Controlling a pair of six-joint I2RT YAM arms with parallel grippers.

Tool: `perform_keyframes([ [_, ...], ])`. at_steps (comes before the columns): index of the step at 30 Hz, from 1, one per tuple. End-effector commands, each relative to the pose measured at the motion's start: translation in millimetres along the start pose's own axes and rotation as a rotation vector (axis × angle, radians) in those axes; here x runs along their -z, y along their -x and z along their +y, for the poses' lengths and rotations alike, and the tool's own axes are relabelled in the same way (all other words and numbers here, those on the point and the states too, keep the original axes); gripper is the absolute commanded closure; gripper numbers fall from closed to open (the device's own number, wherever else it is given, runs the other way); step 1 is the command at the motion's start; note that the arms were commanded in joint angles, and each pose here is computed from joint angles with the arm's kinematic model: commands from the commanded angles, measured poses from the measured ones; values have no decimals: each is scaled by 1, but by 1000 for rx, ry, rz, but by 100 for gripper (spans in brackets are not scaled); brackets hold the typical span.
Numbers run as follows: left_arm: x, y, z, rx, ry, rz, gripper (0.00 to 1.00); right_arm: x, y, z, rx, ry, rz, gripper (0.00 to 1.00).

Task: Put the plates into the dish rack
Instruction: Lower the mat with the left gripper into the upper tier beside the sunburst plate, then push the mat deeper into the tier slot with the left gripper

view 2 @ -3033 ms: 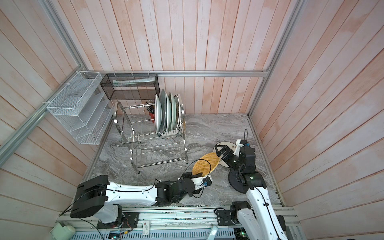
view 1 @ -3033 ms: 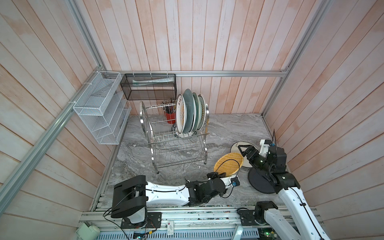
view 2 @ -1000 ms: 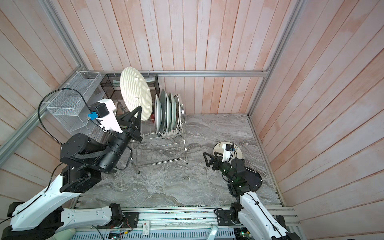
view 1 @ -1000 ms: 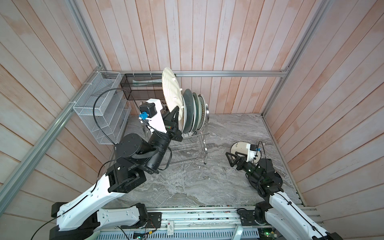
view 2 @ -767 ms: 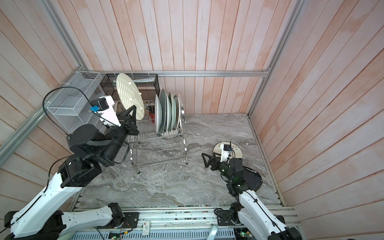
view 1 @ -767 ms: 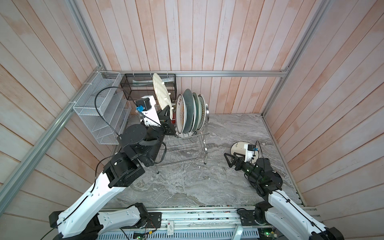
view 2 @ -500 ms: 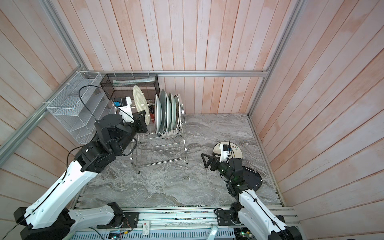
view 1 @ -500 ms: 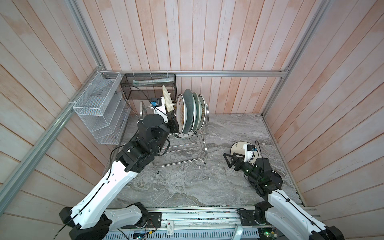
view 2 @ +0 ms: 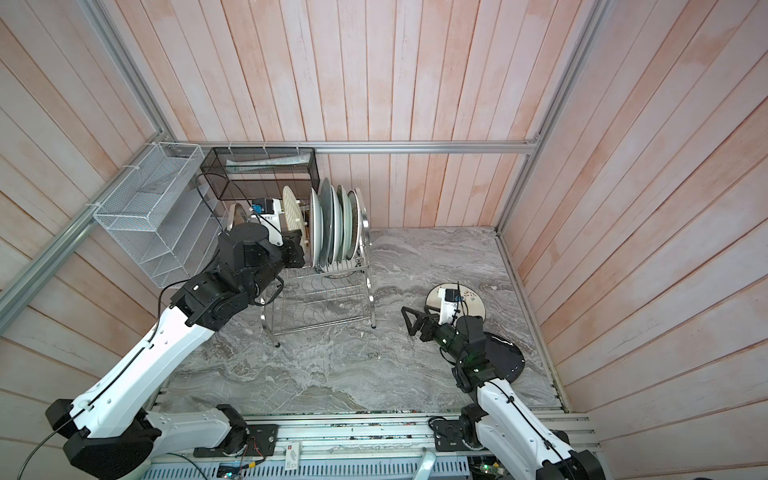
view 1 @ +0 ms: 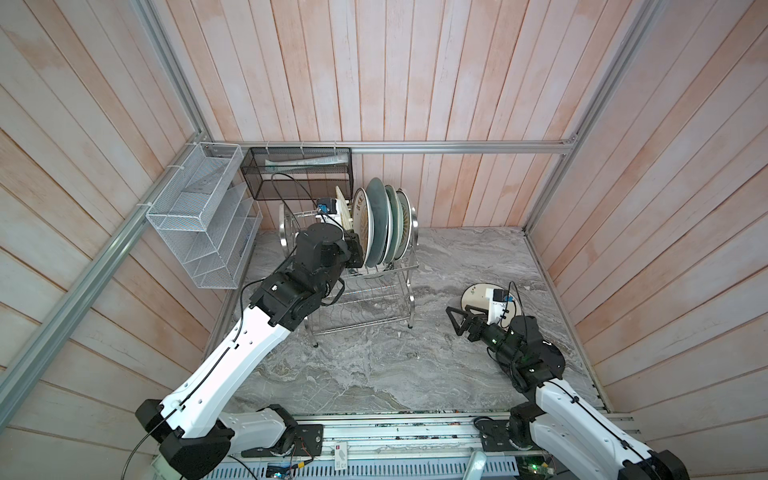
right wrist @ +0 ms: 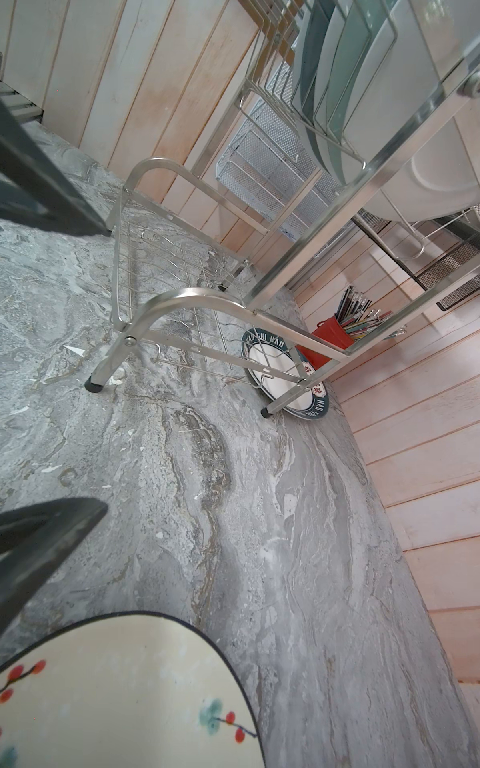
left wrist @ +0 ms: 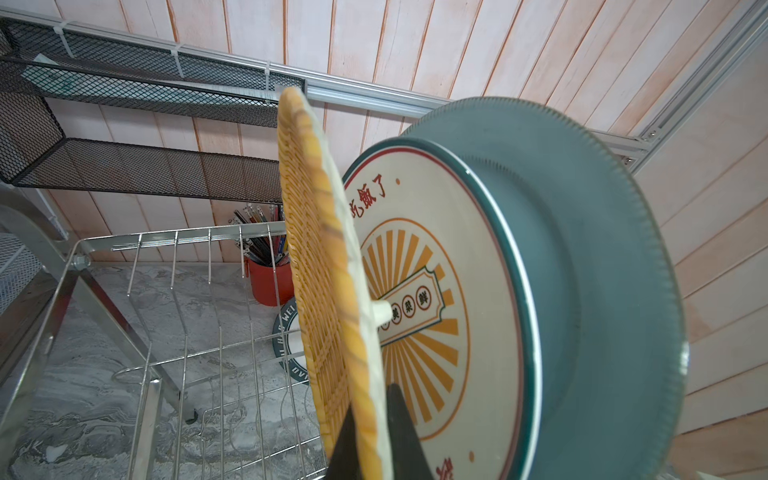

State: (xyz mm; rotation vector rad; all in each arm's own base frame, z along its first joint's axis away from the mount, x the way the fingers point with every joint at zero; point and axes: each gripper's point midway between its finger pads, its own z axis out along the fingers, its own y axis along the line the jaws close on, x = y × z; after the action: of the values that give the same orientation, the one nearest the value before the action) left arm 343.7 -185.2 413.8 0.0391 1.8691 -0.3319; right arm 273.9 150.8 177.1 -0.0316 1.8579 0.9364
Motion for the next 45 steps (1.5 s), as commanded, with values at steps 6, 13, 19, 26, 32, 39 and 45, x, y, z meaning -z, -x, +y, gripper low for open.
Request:
perform_keyframes([
  [6, -15, -10, 6, -22, 36, 10, 100, -1, 8, 5, 29, 12, -24, 2],
  [13, -25, -25, 10, -60, 59, 41, 100, -2, 7, 6, 28, 13, -20, 2],
  [19, -31, -33, 14, -115, 85, 72, 100, -2, 6, 5, 27, 11, -16, 2],
  [26, -30, -36, 16, -157, 95, 98, 100, -3, 5, 5, 27, 11, -12, 2],
  [32, -26, -34, 20, -153, 102, 82, 100, -4, 5, 5, 25, 12, -7, 2],
  [39, -17, -27, 19, -87, 54, 55, 100, -4, 4, 5, 26, 12, -4, 2],
  [45, -12, -29, 13, -57, 8, 65, 100, -5, 3, 6, 26, 14, -1, 2],
])
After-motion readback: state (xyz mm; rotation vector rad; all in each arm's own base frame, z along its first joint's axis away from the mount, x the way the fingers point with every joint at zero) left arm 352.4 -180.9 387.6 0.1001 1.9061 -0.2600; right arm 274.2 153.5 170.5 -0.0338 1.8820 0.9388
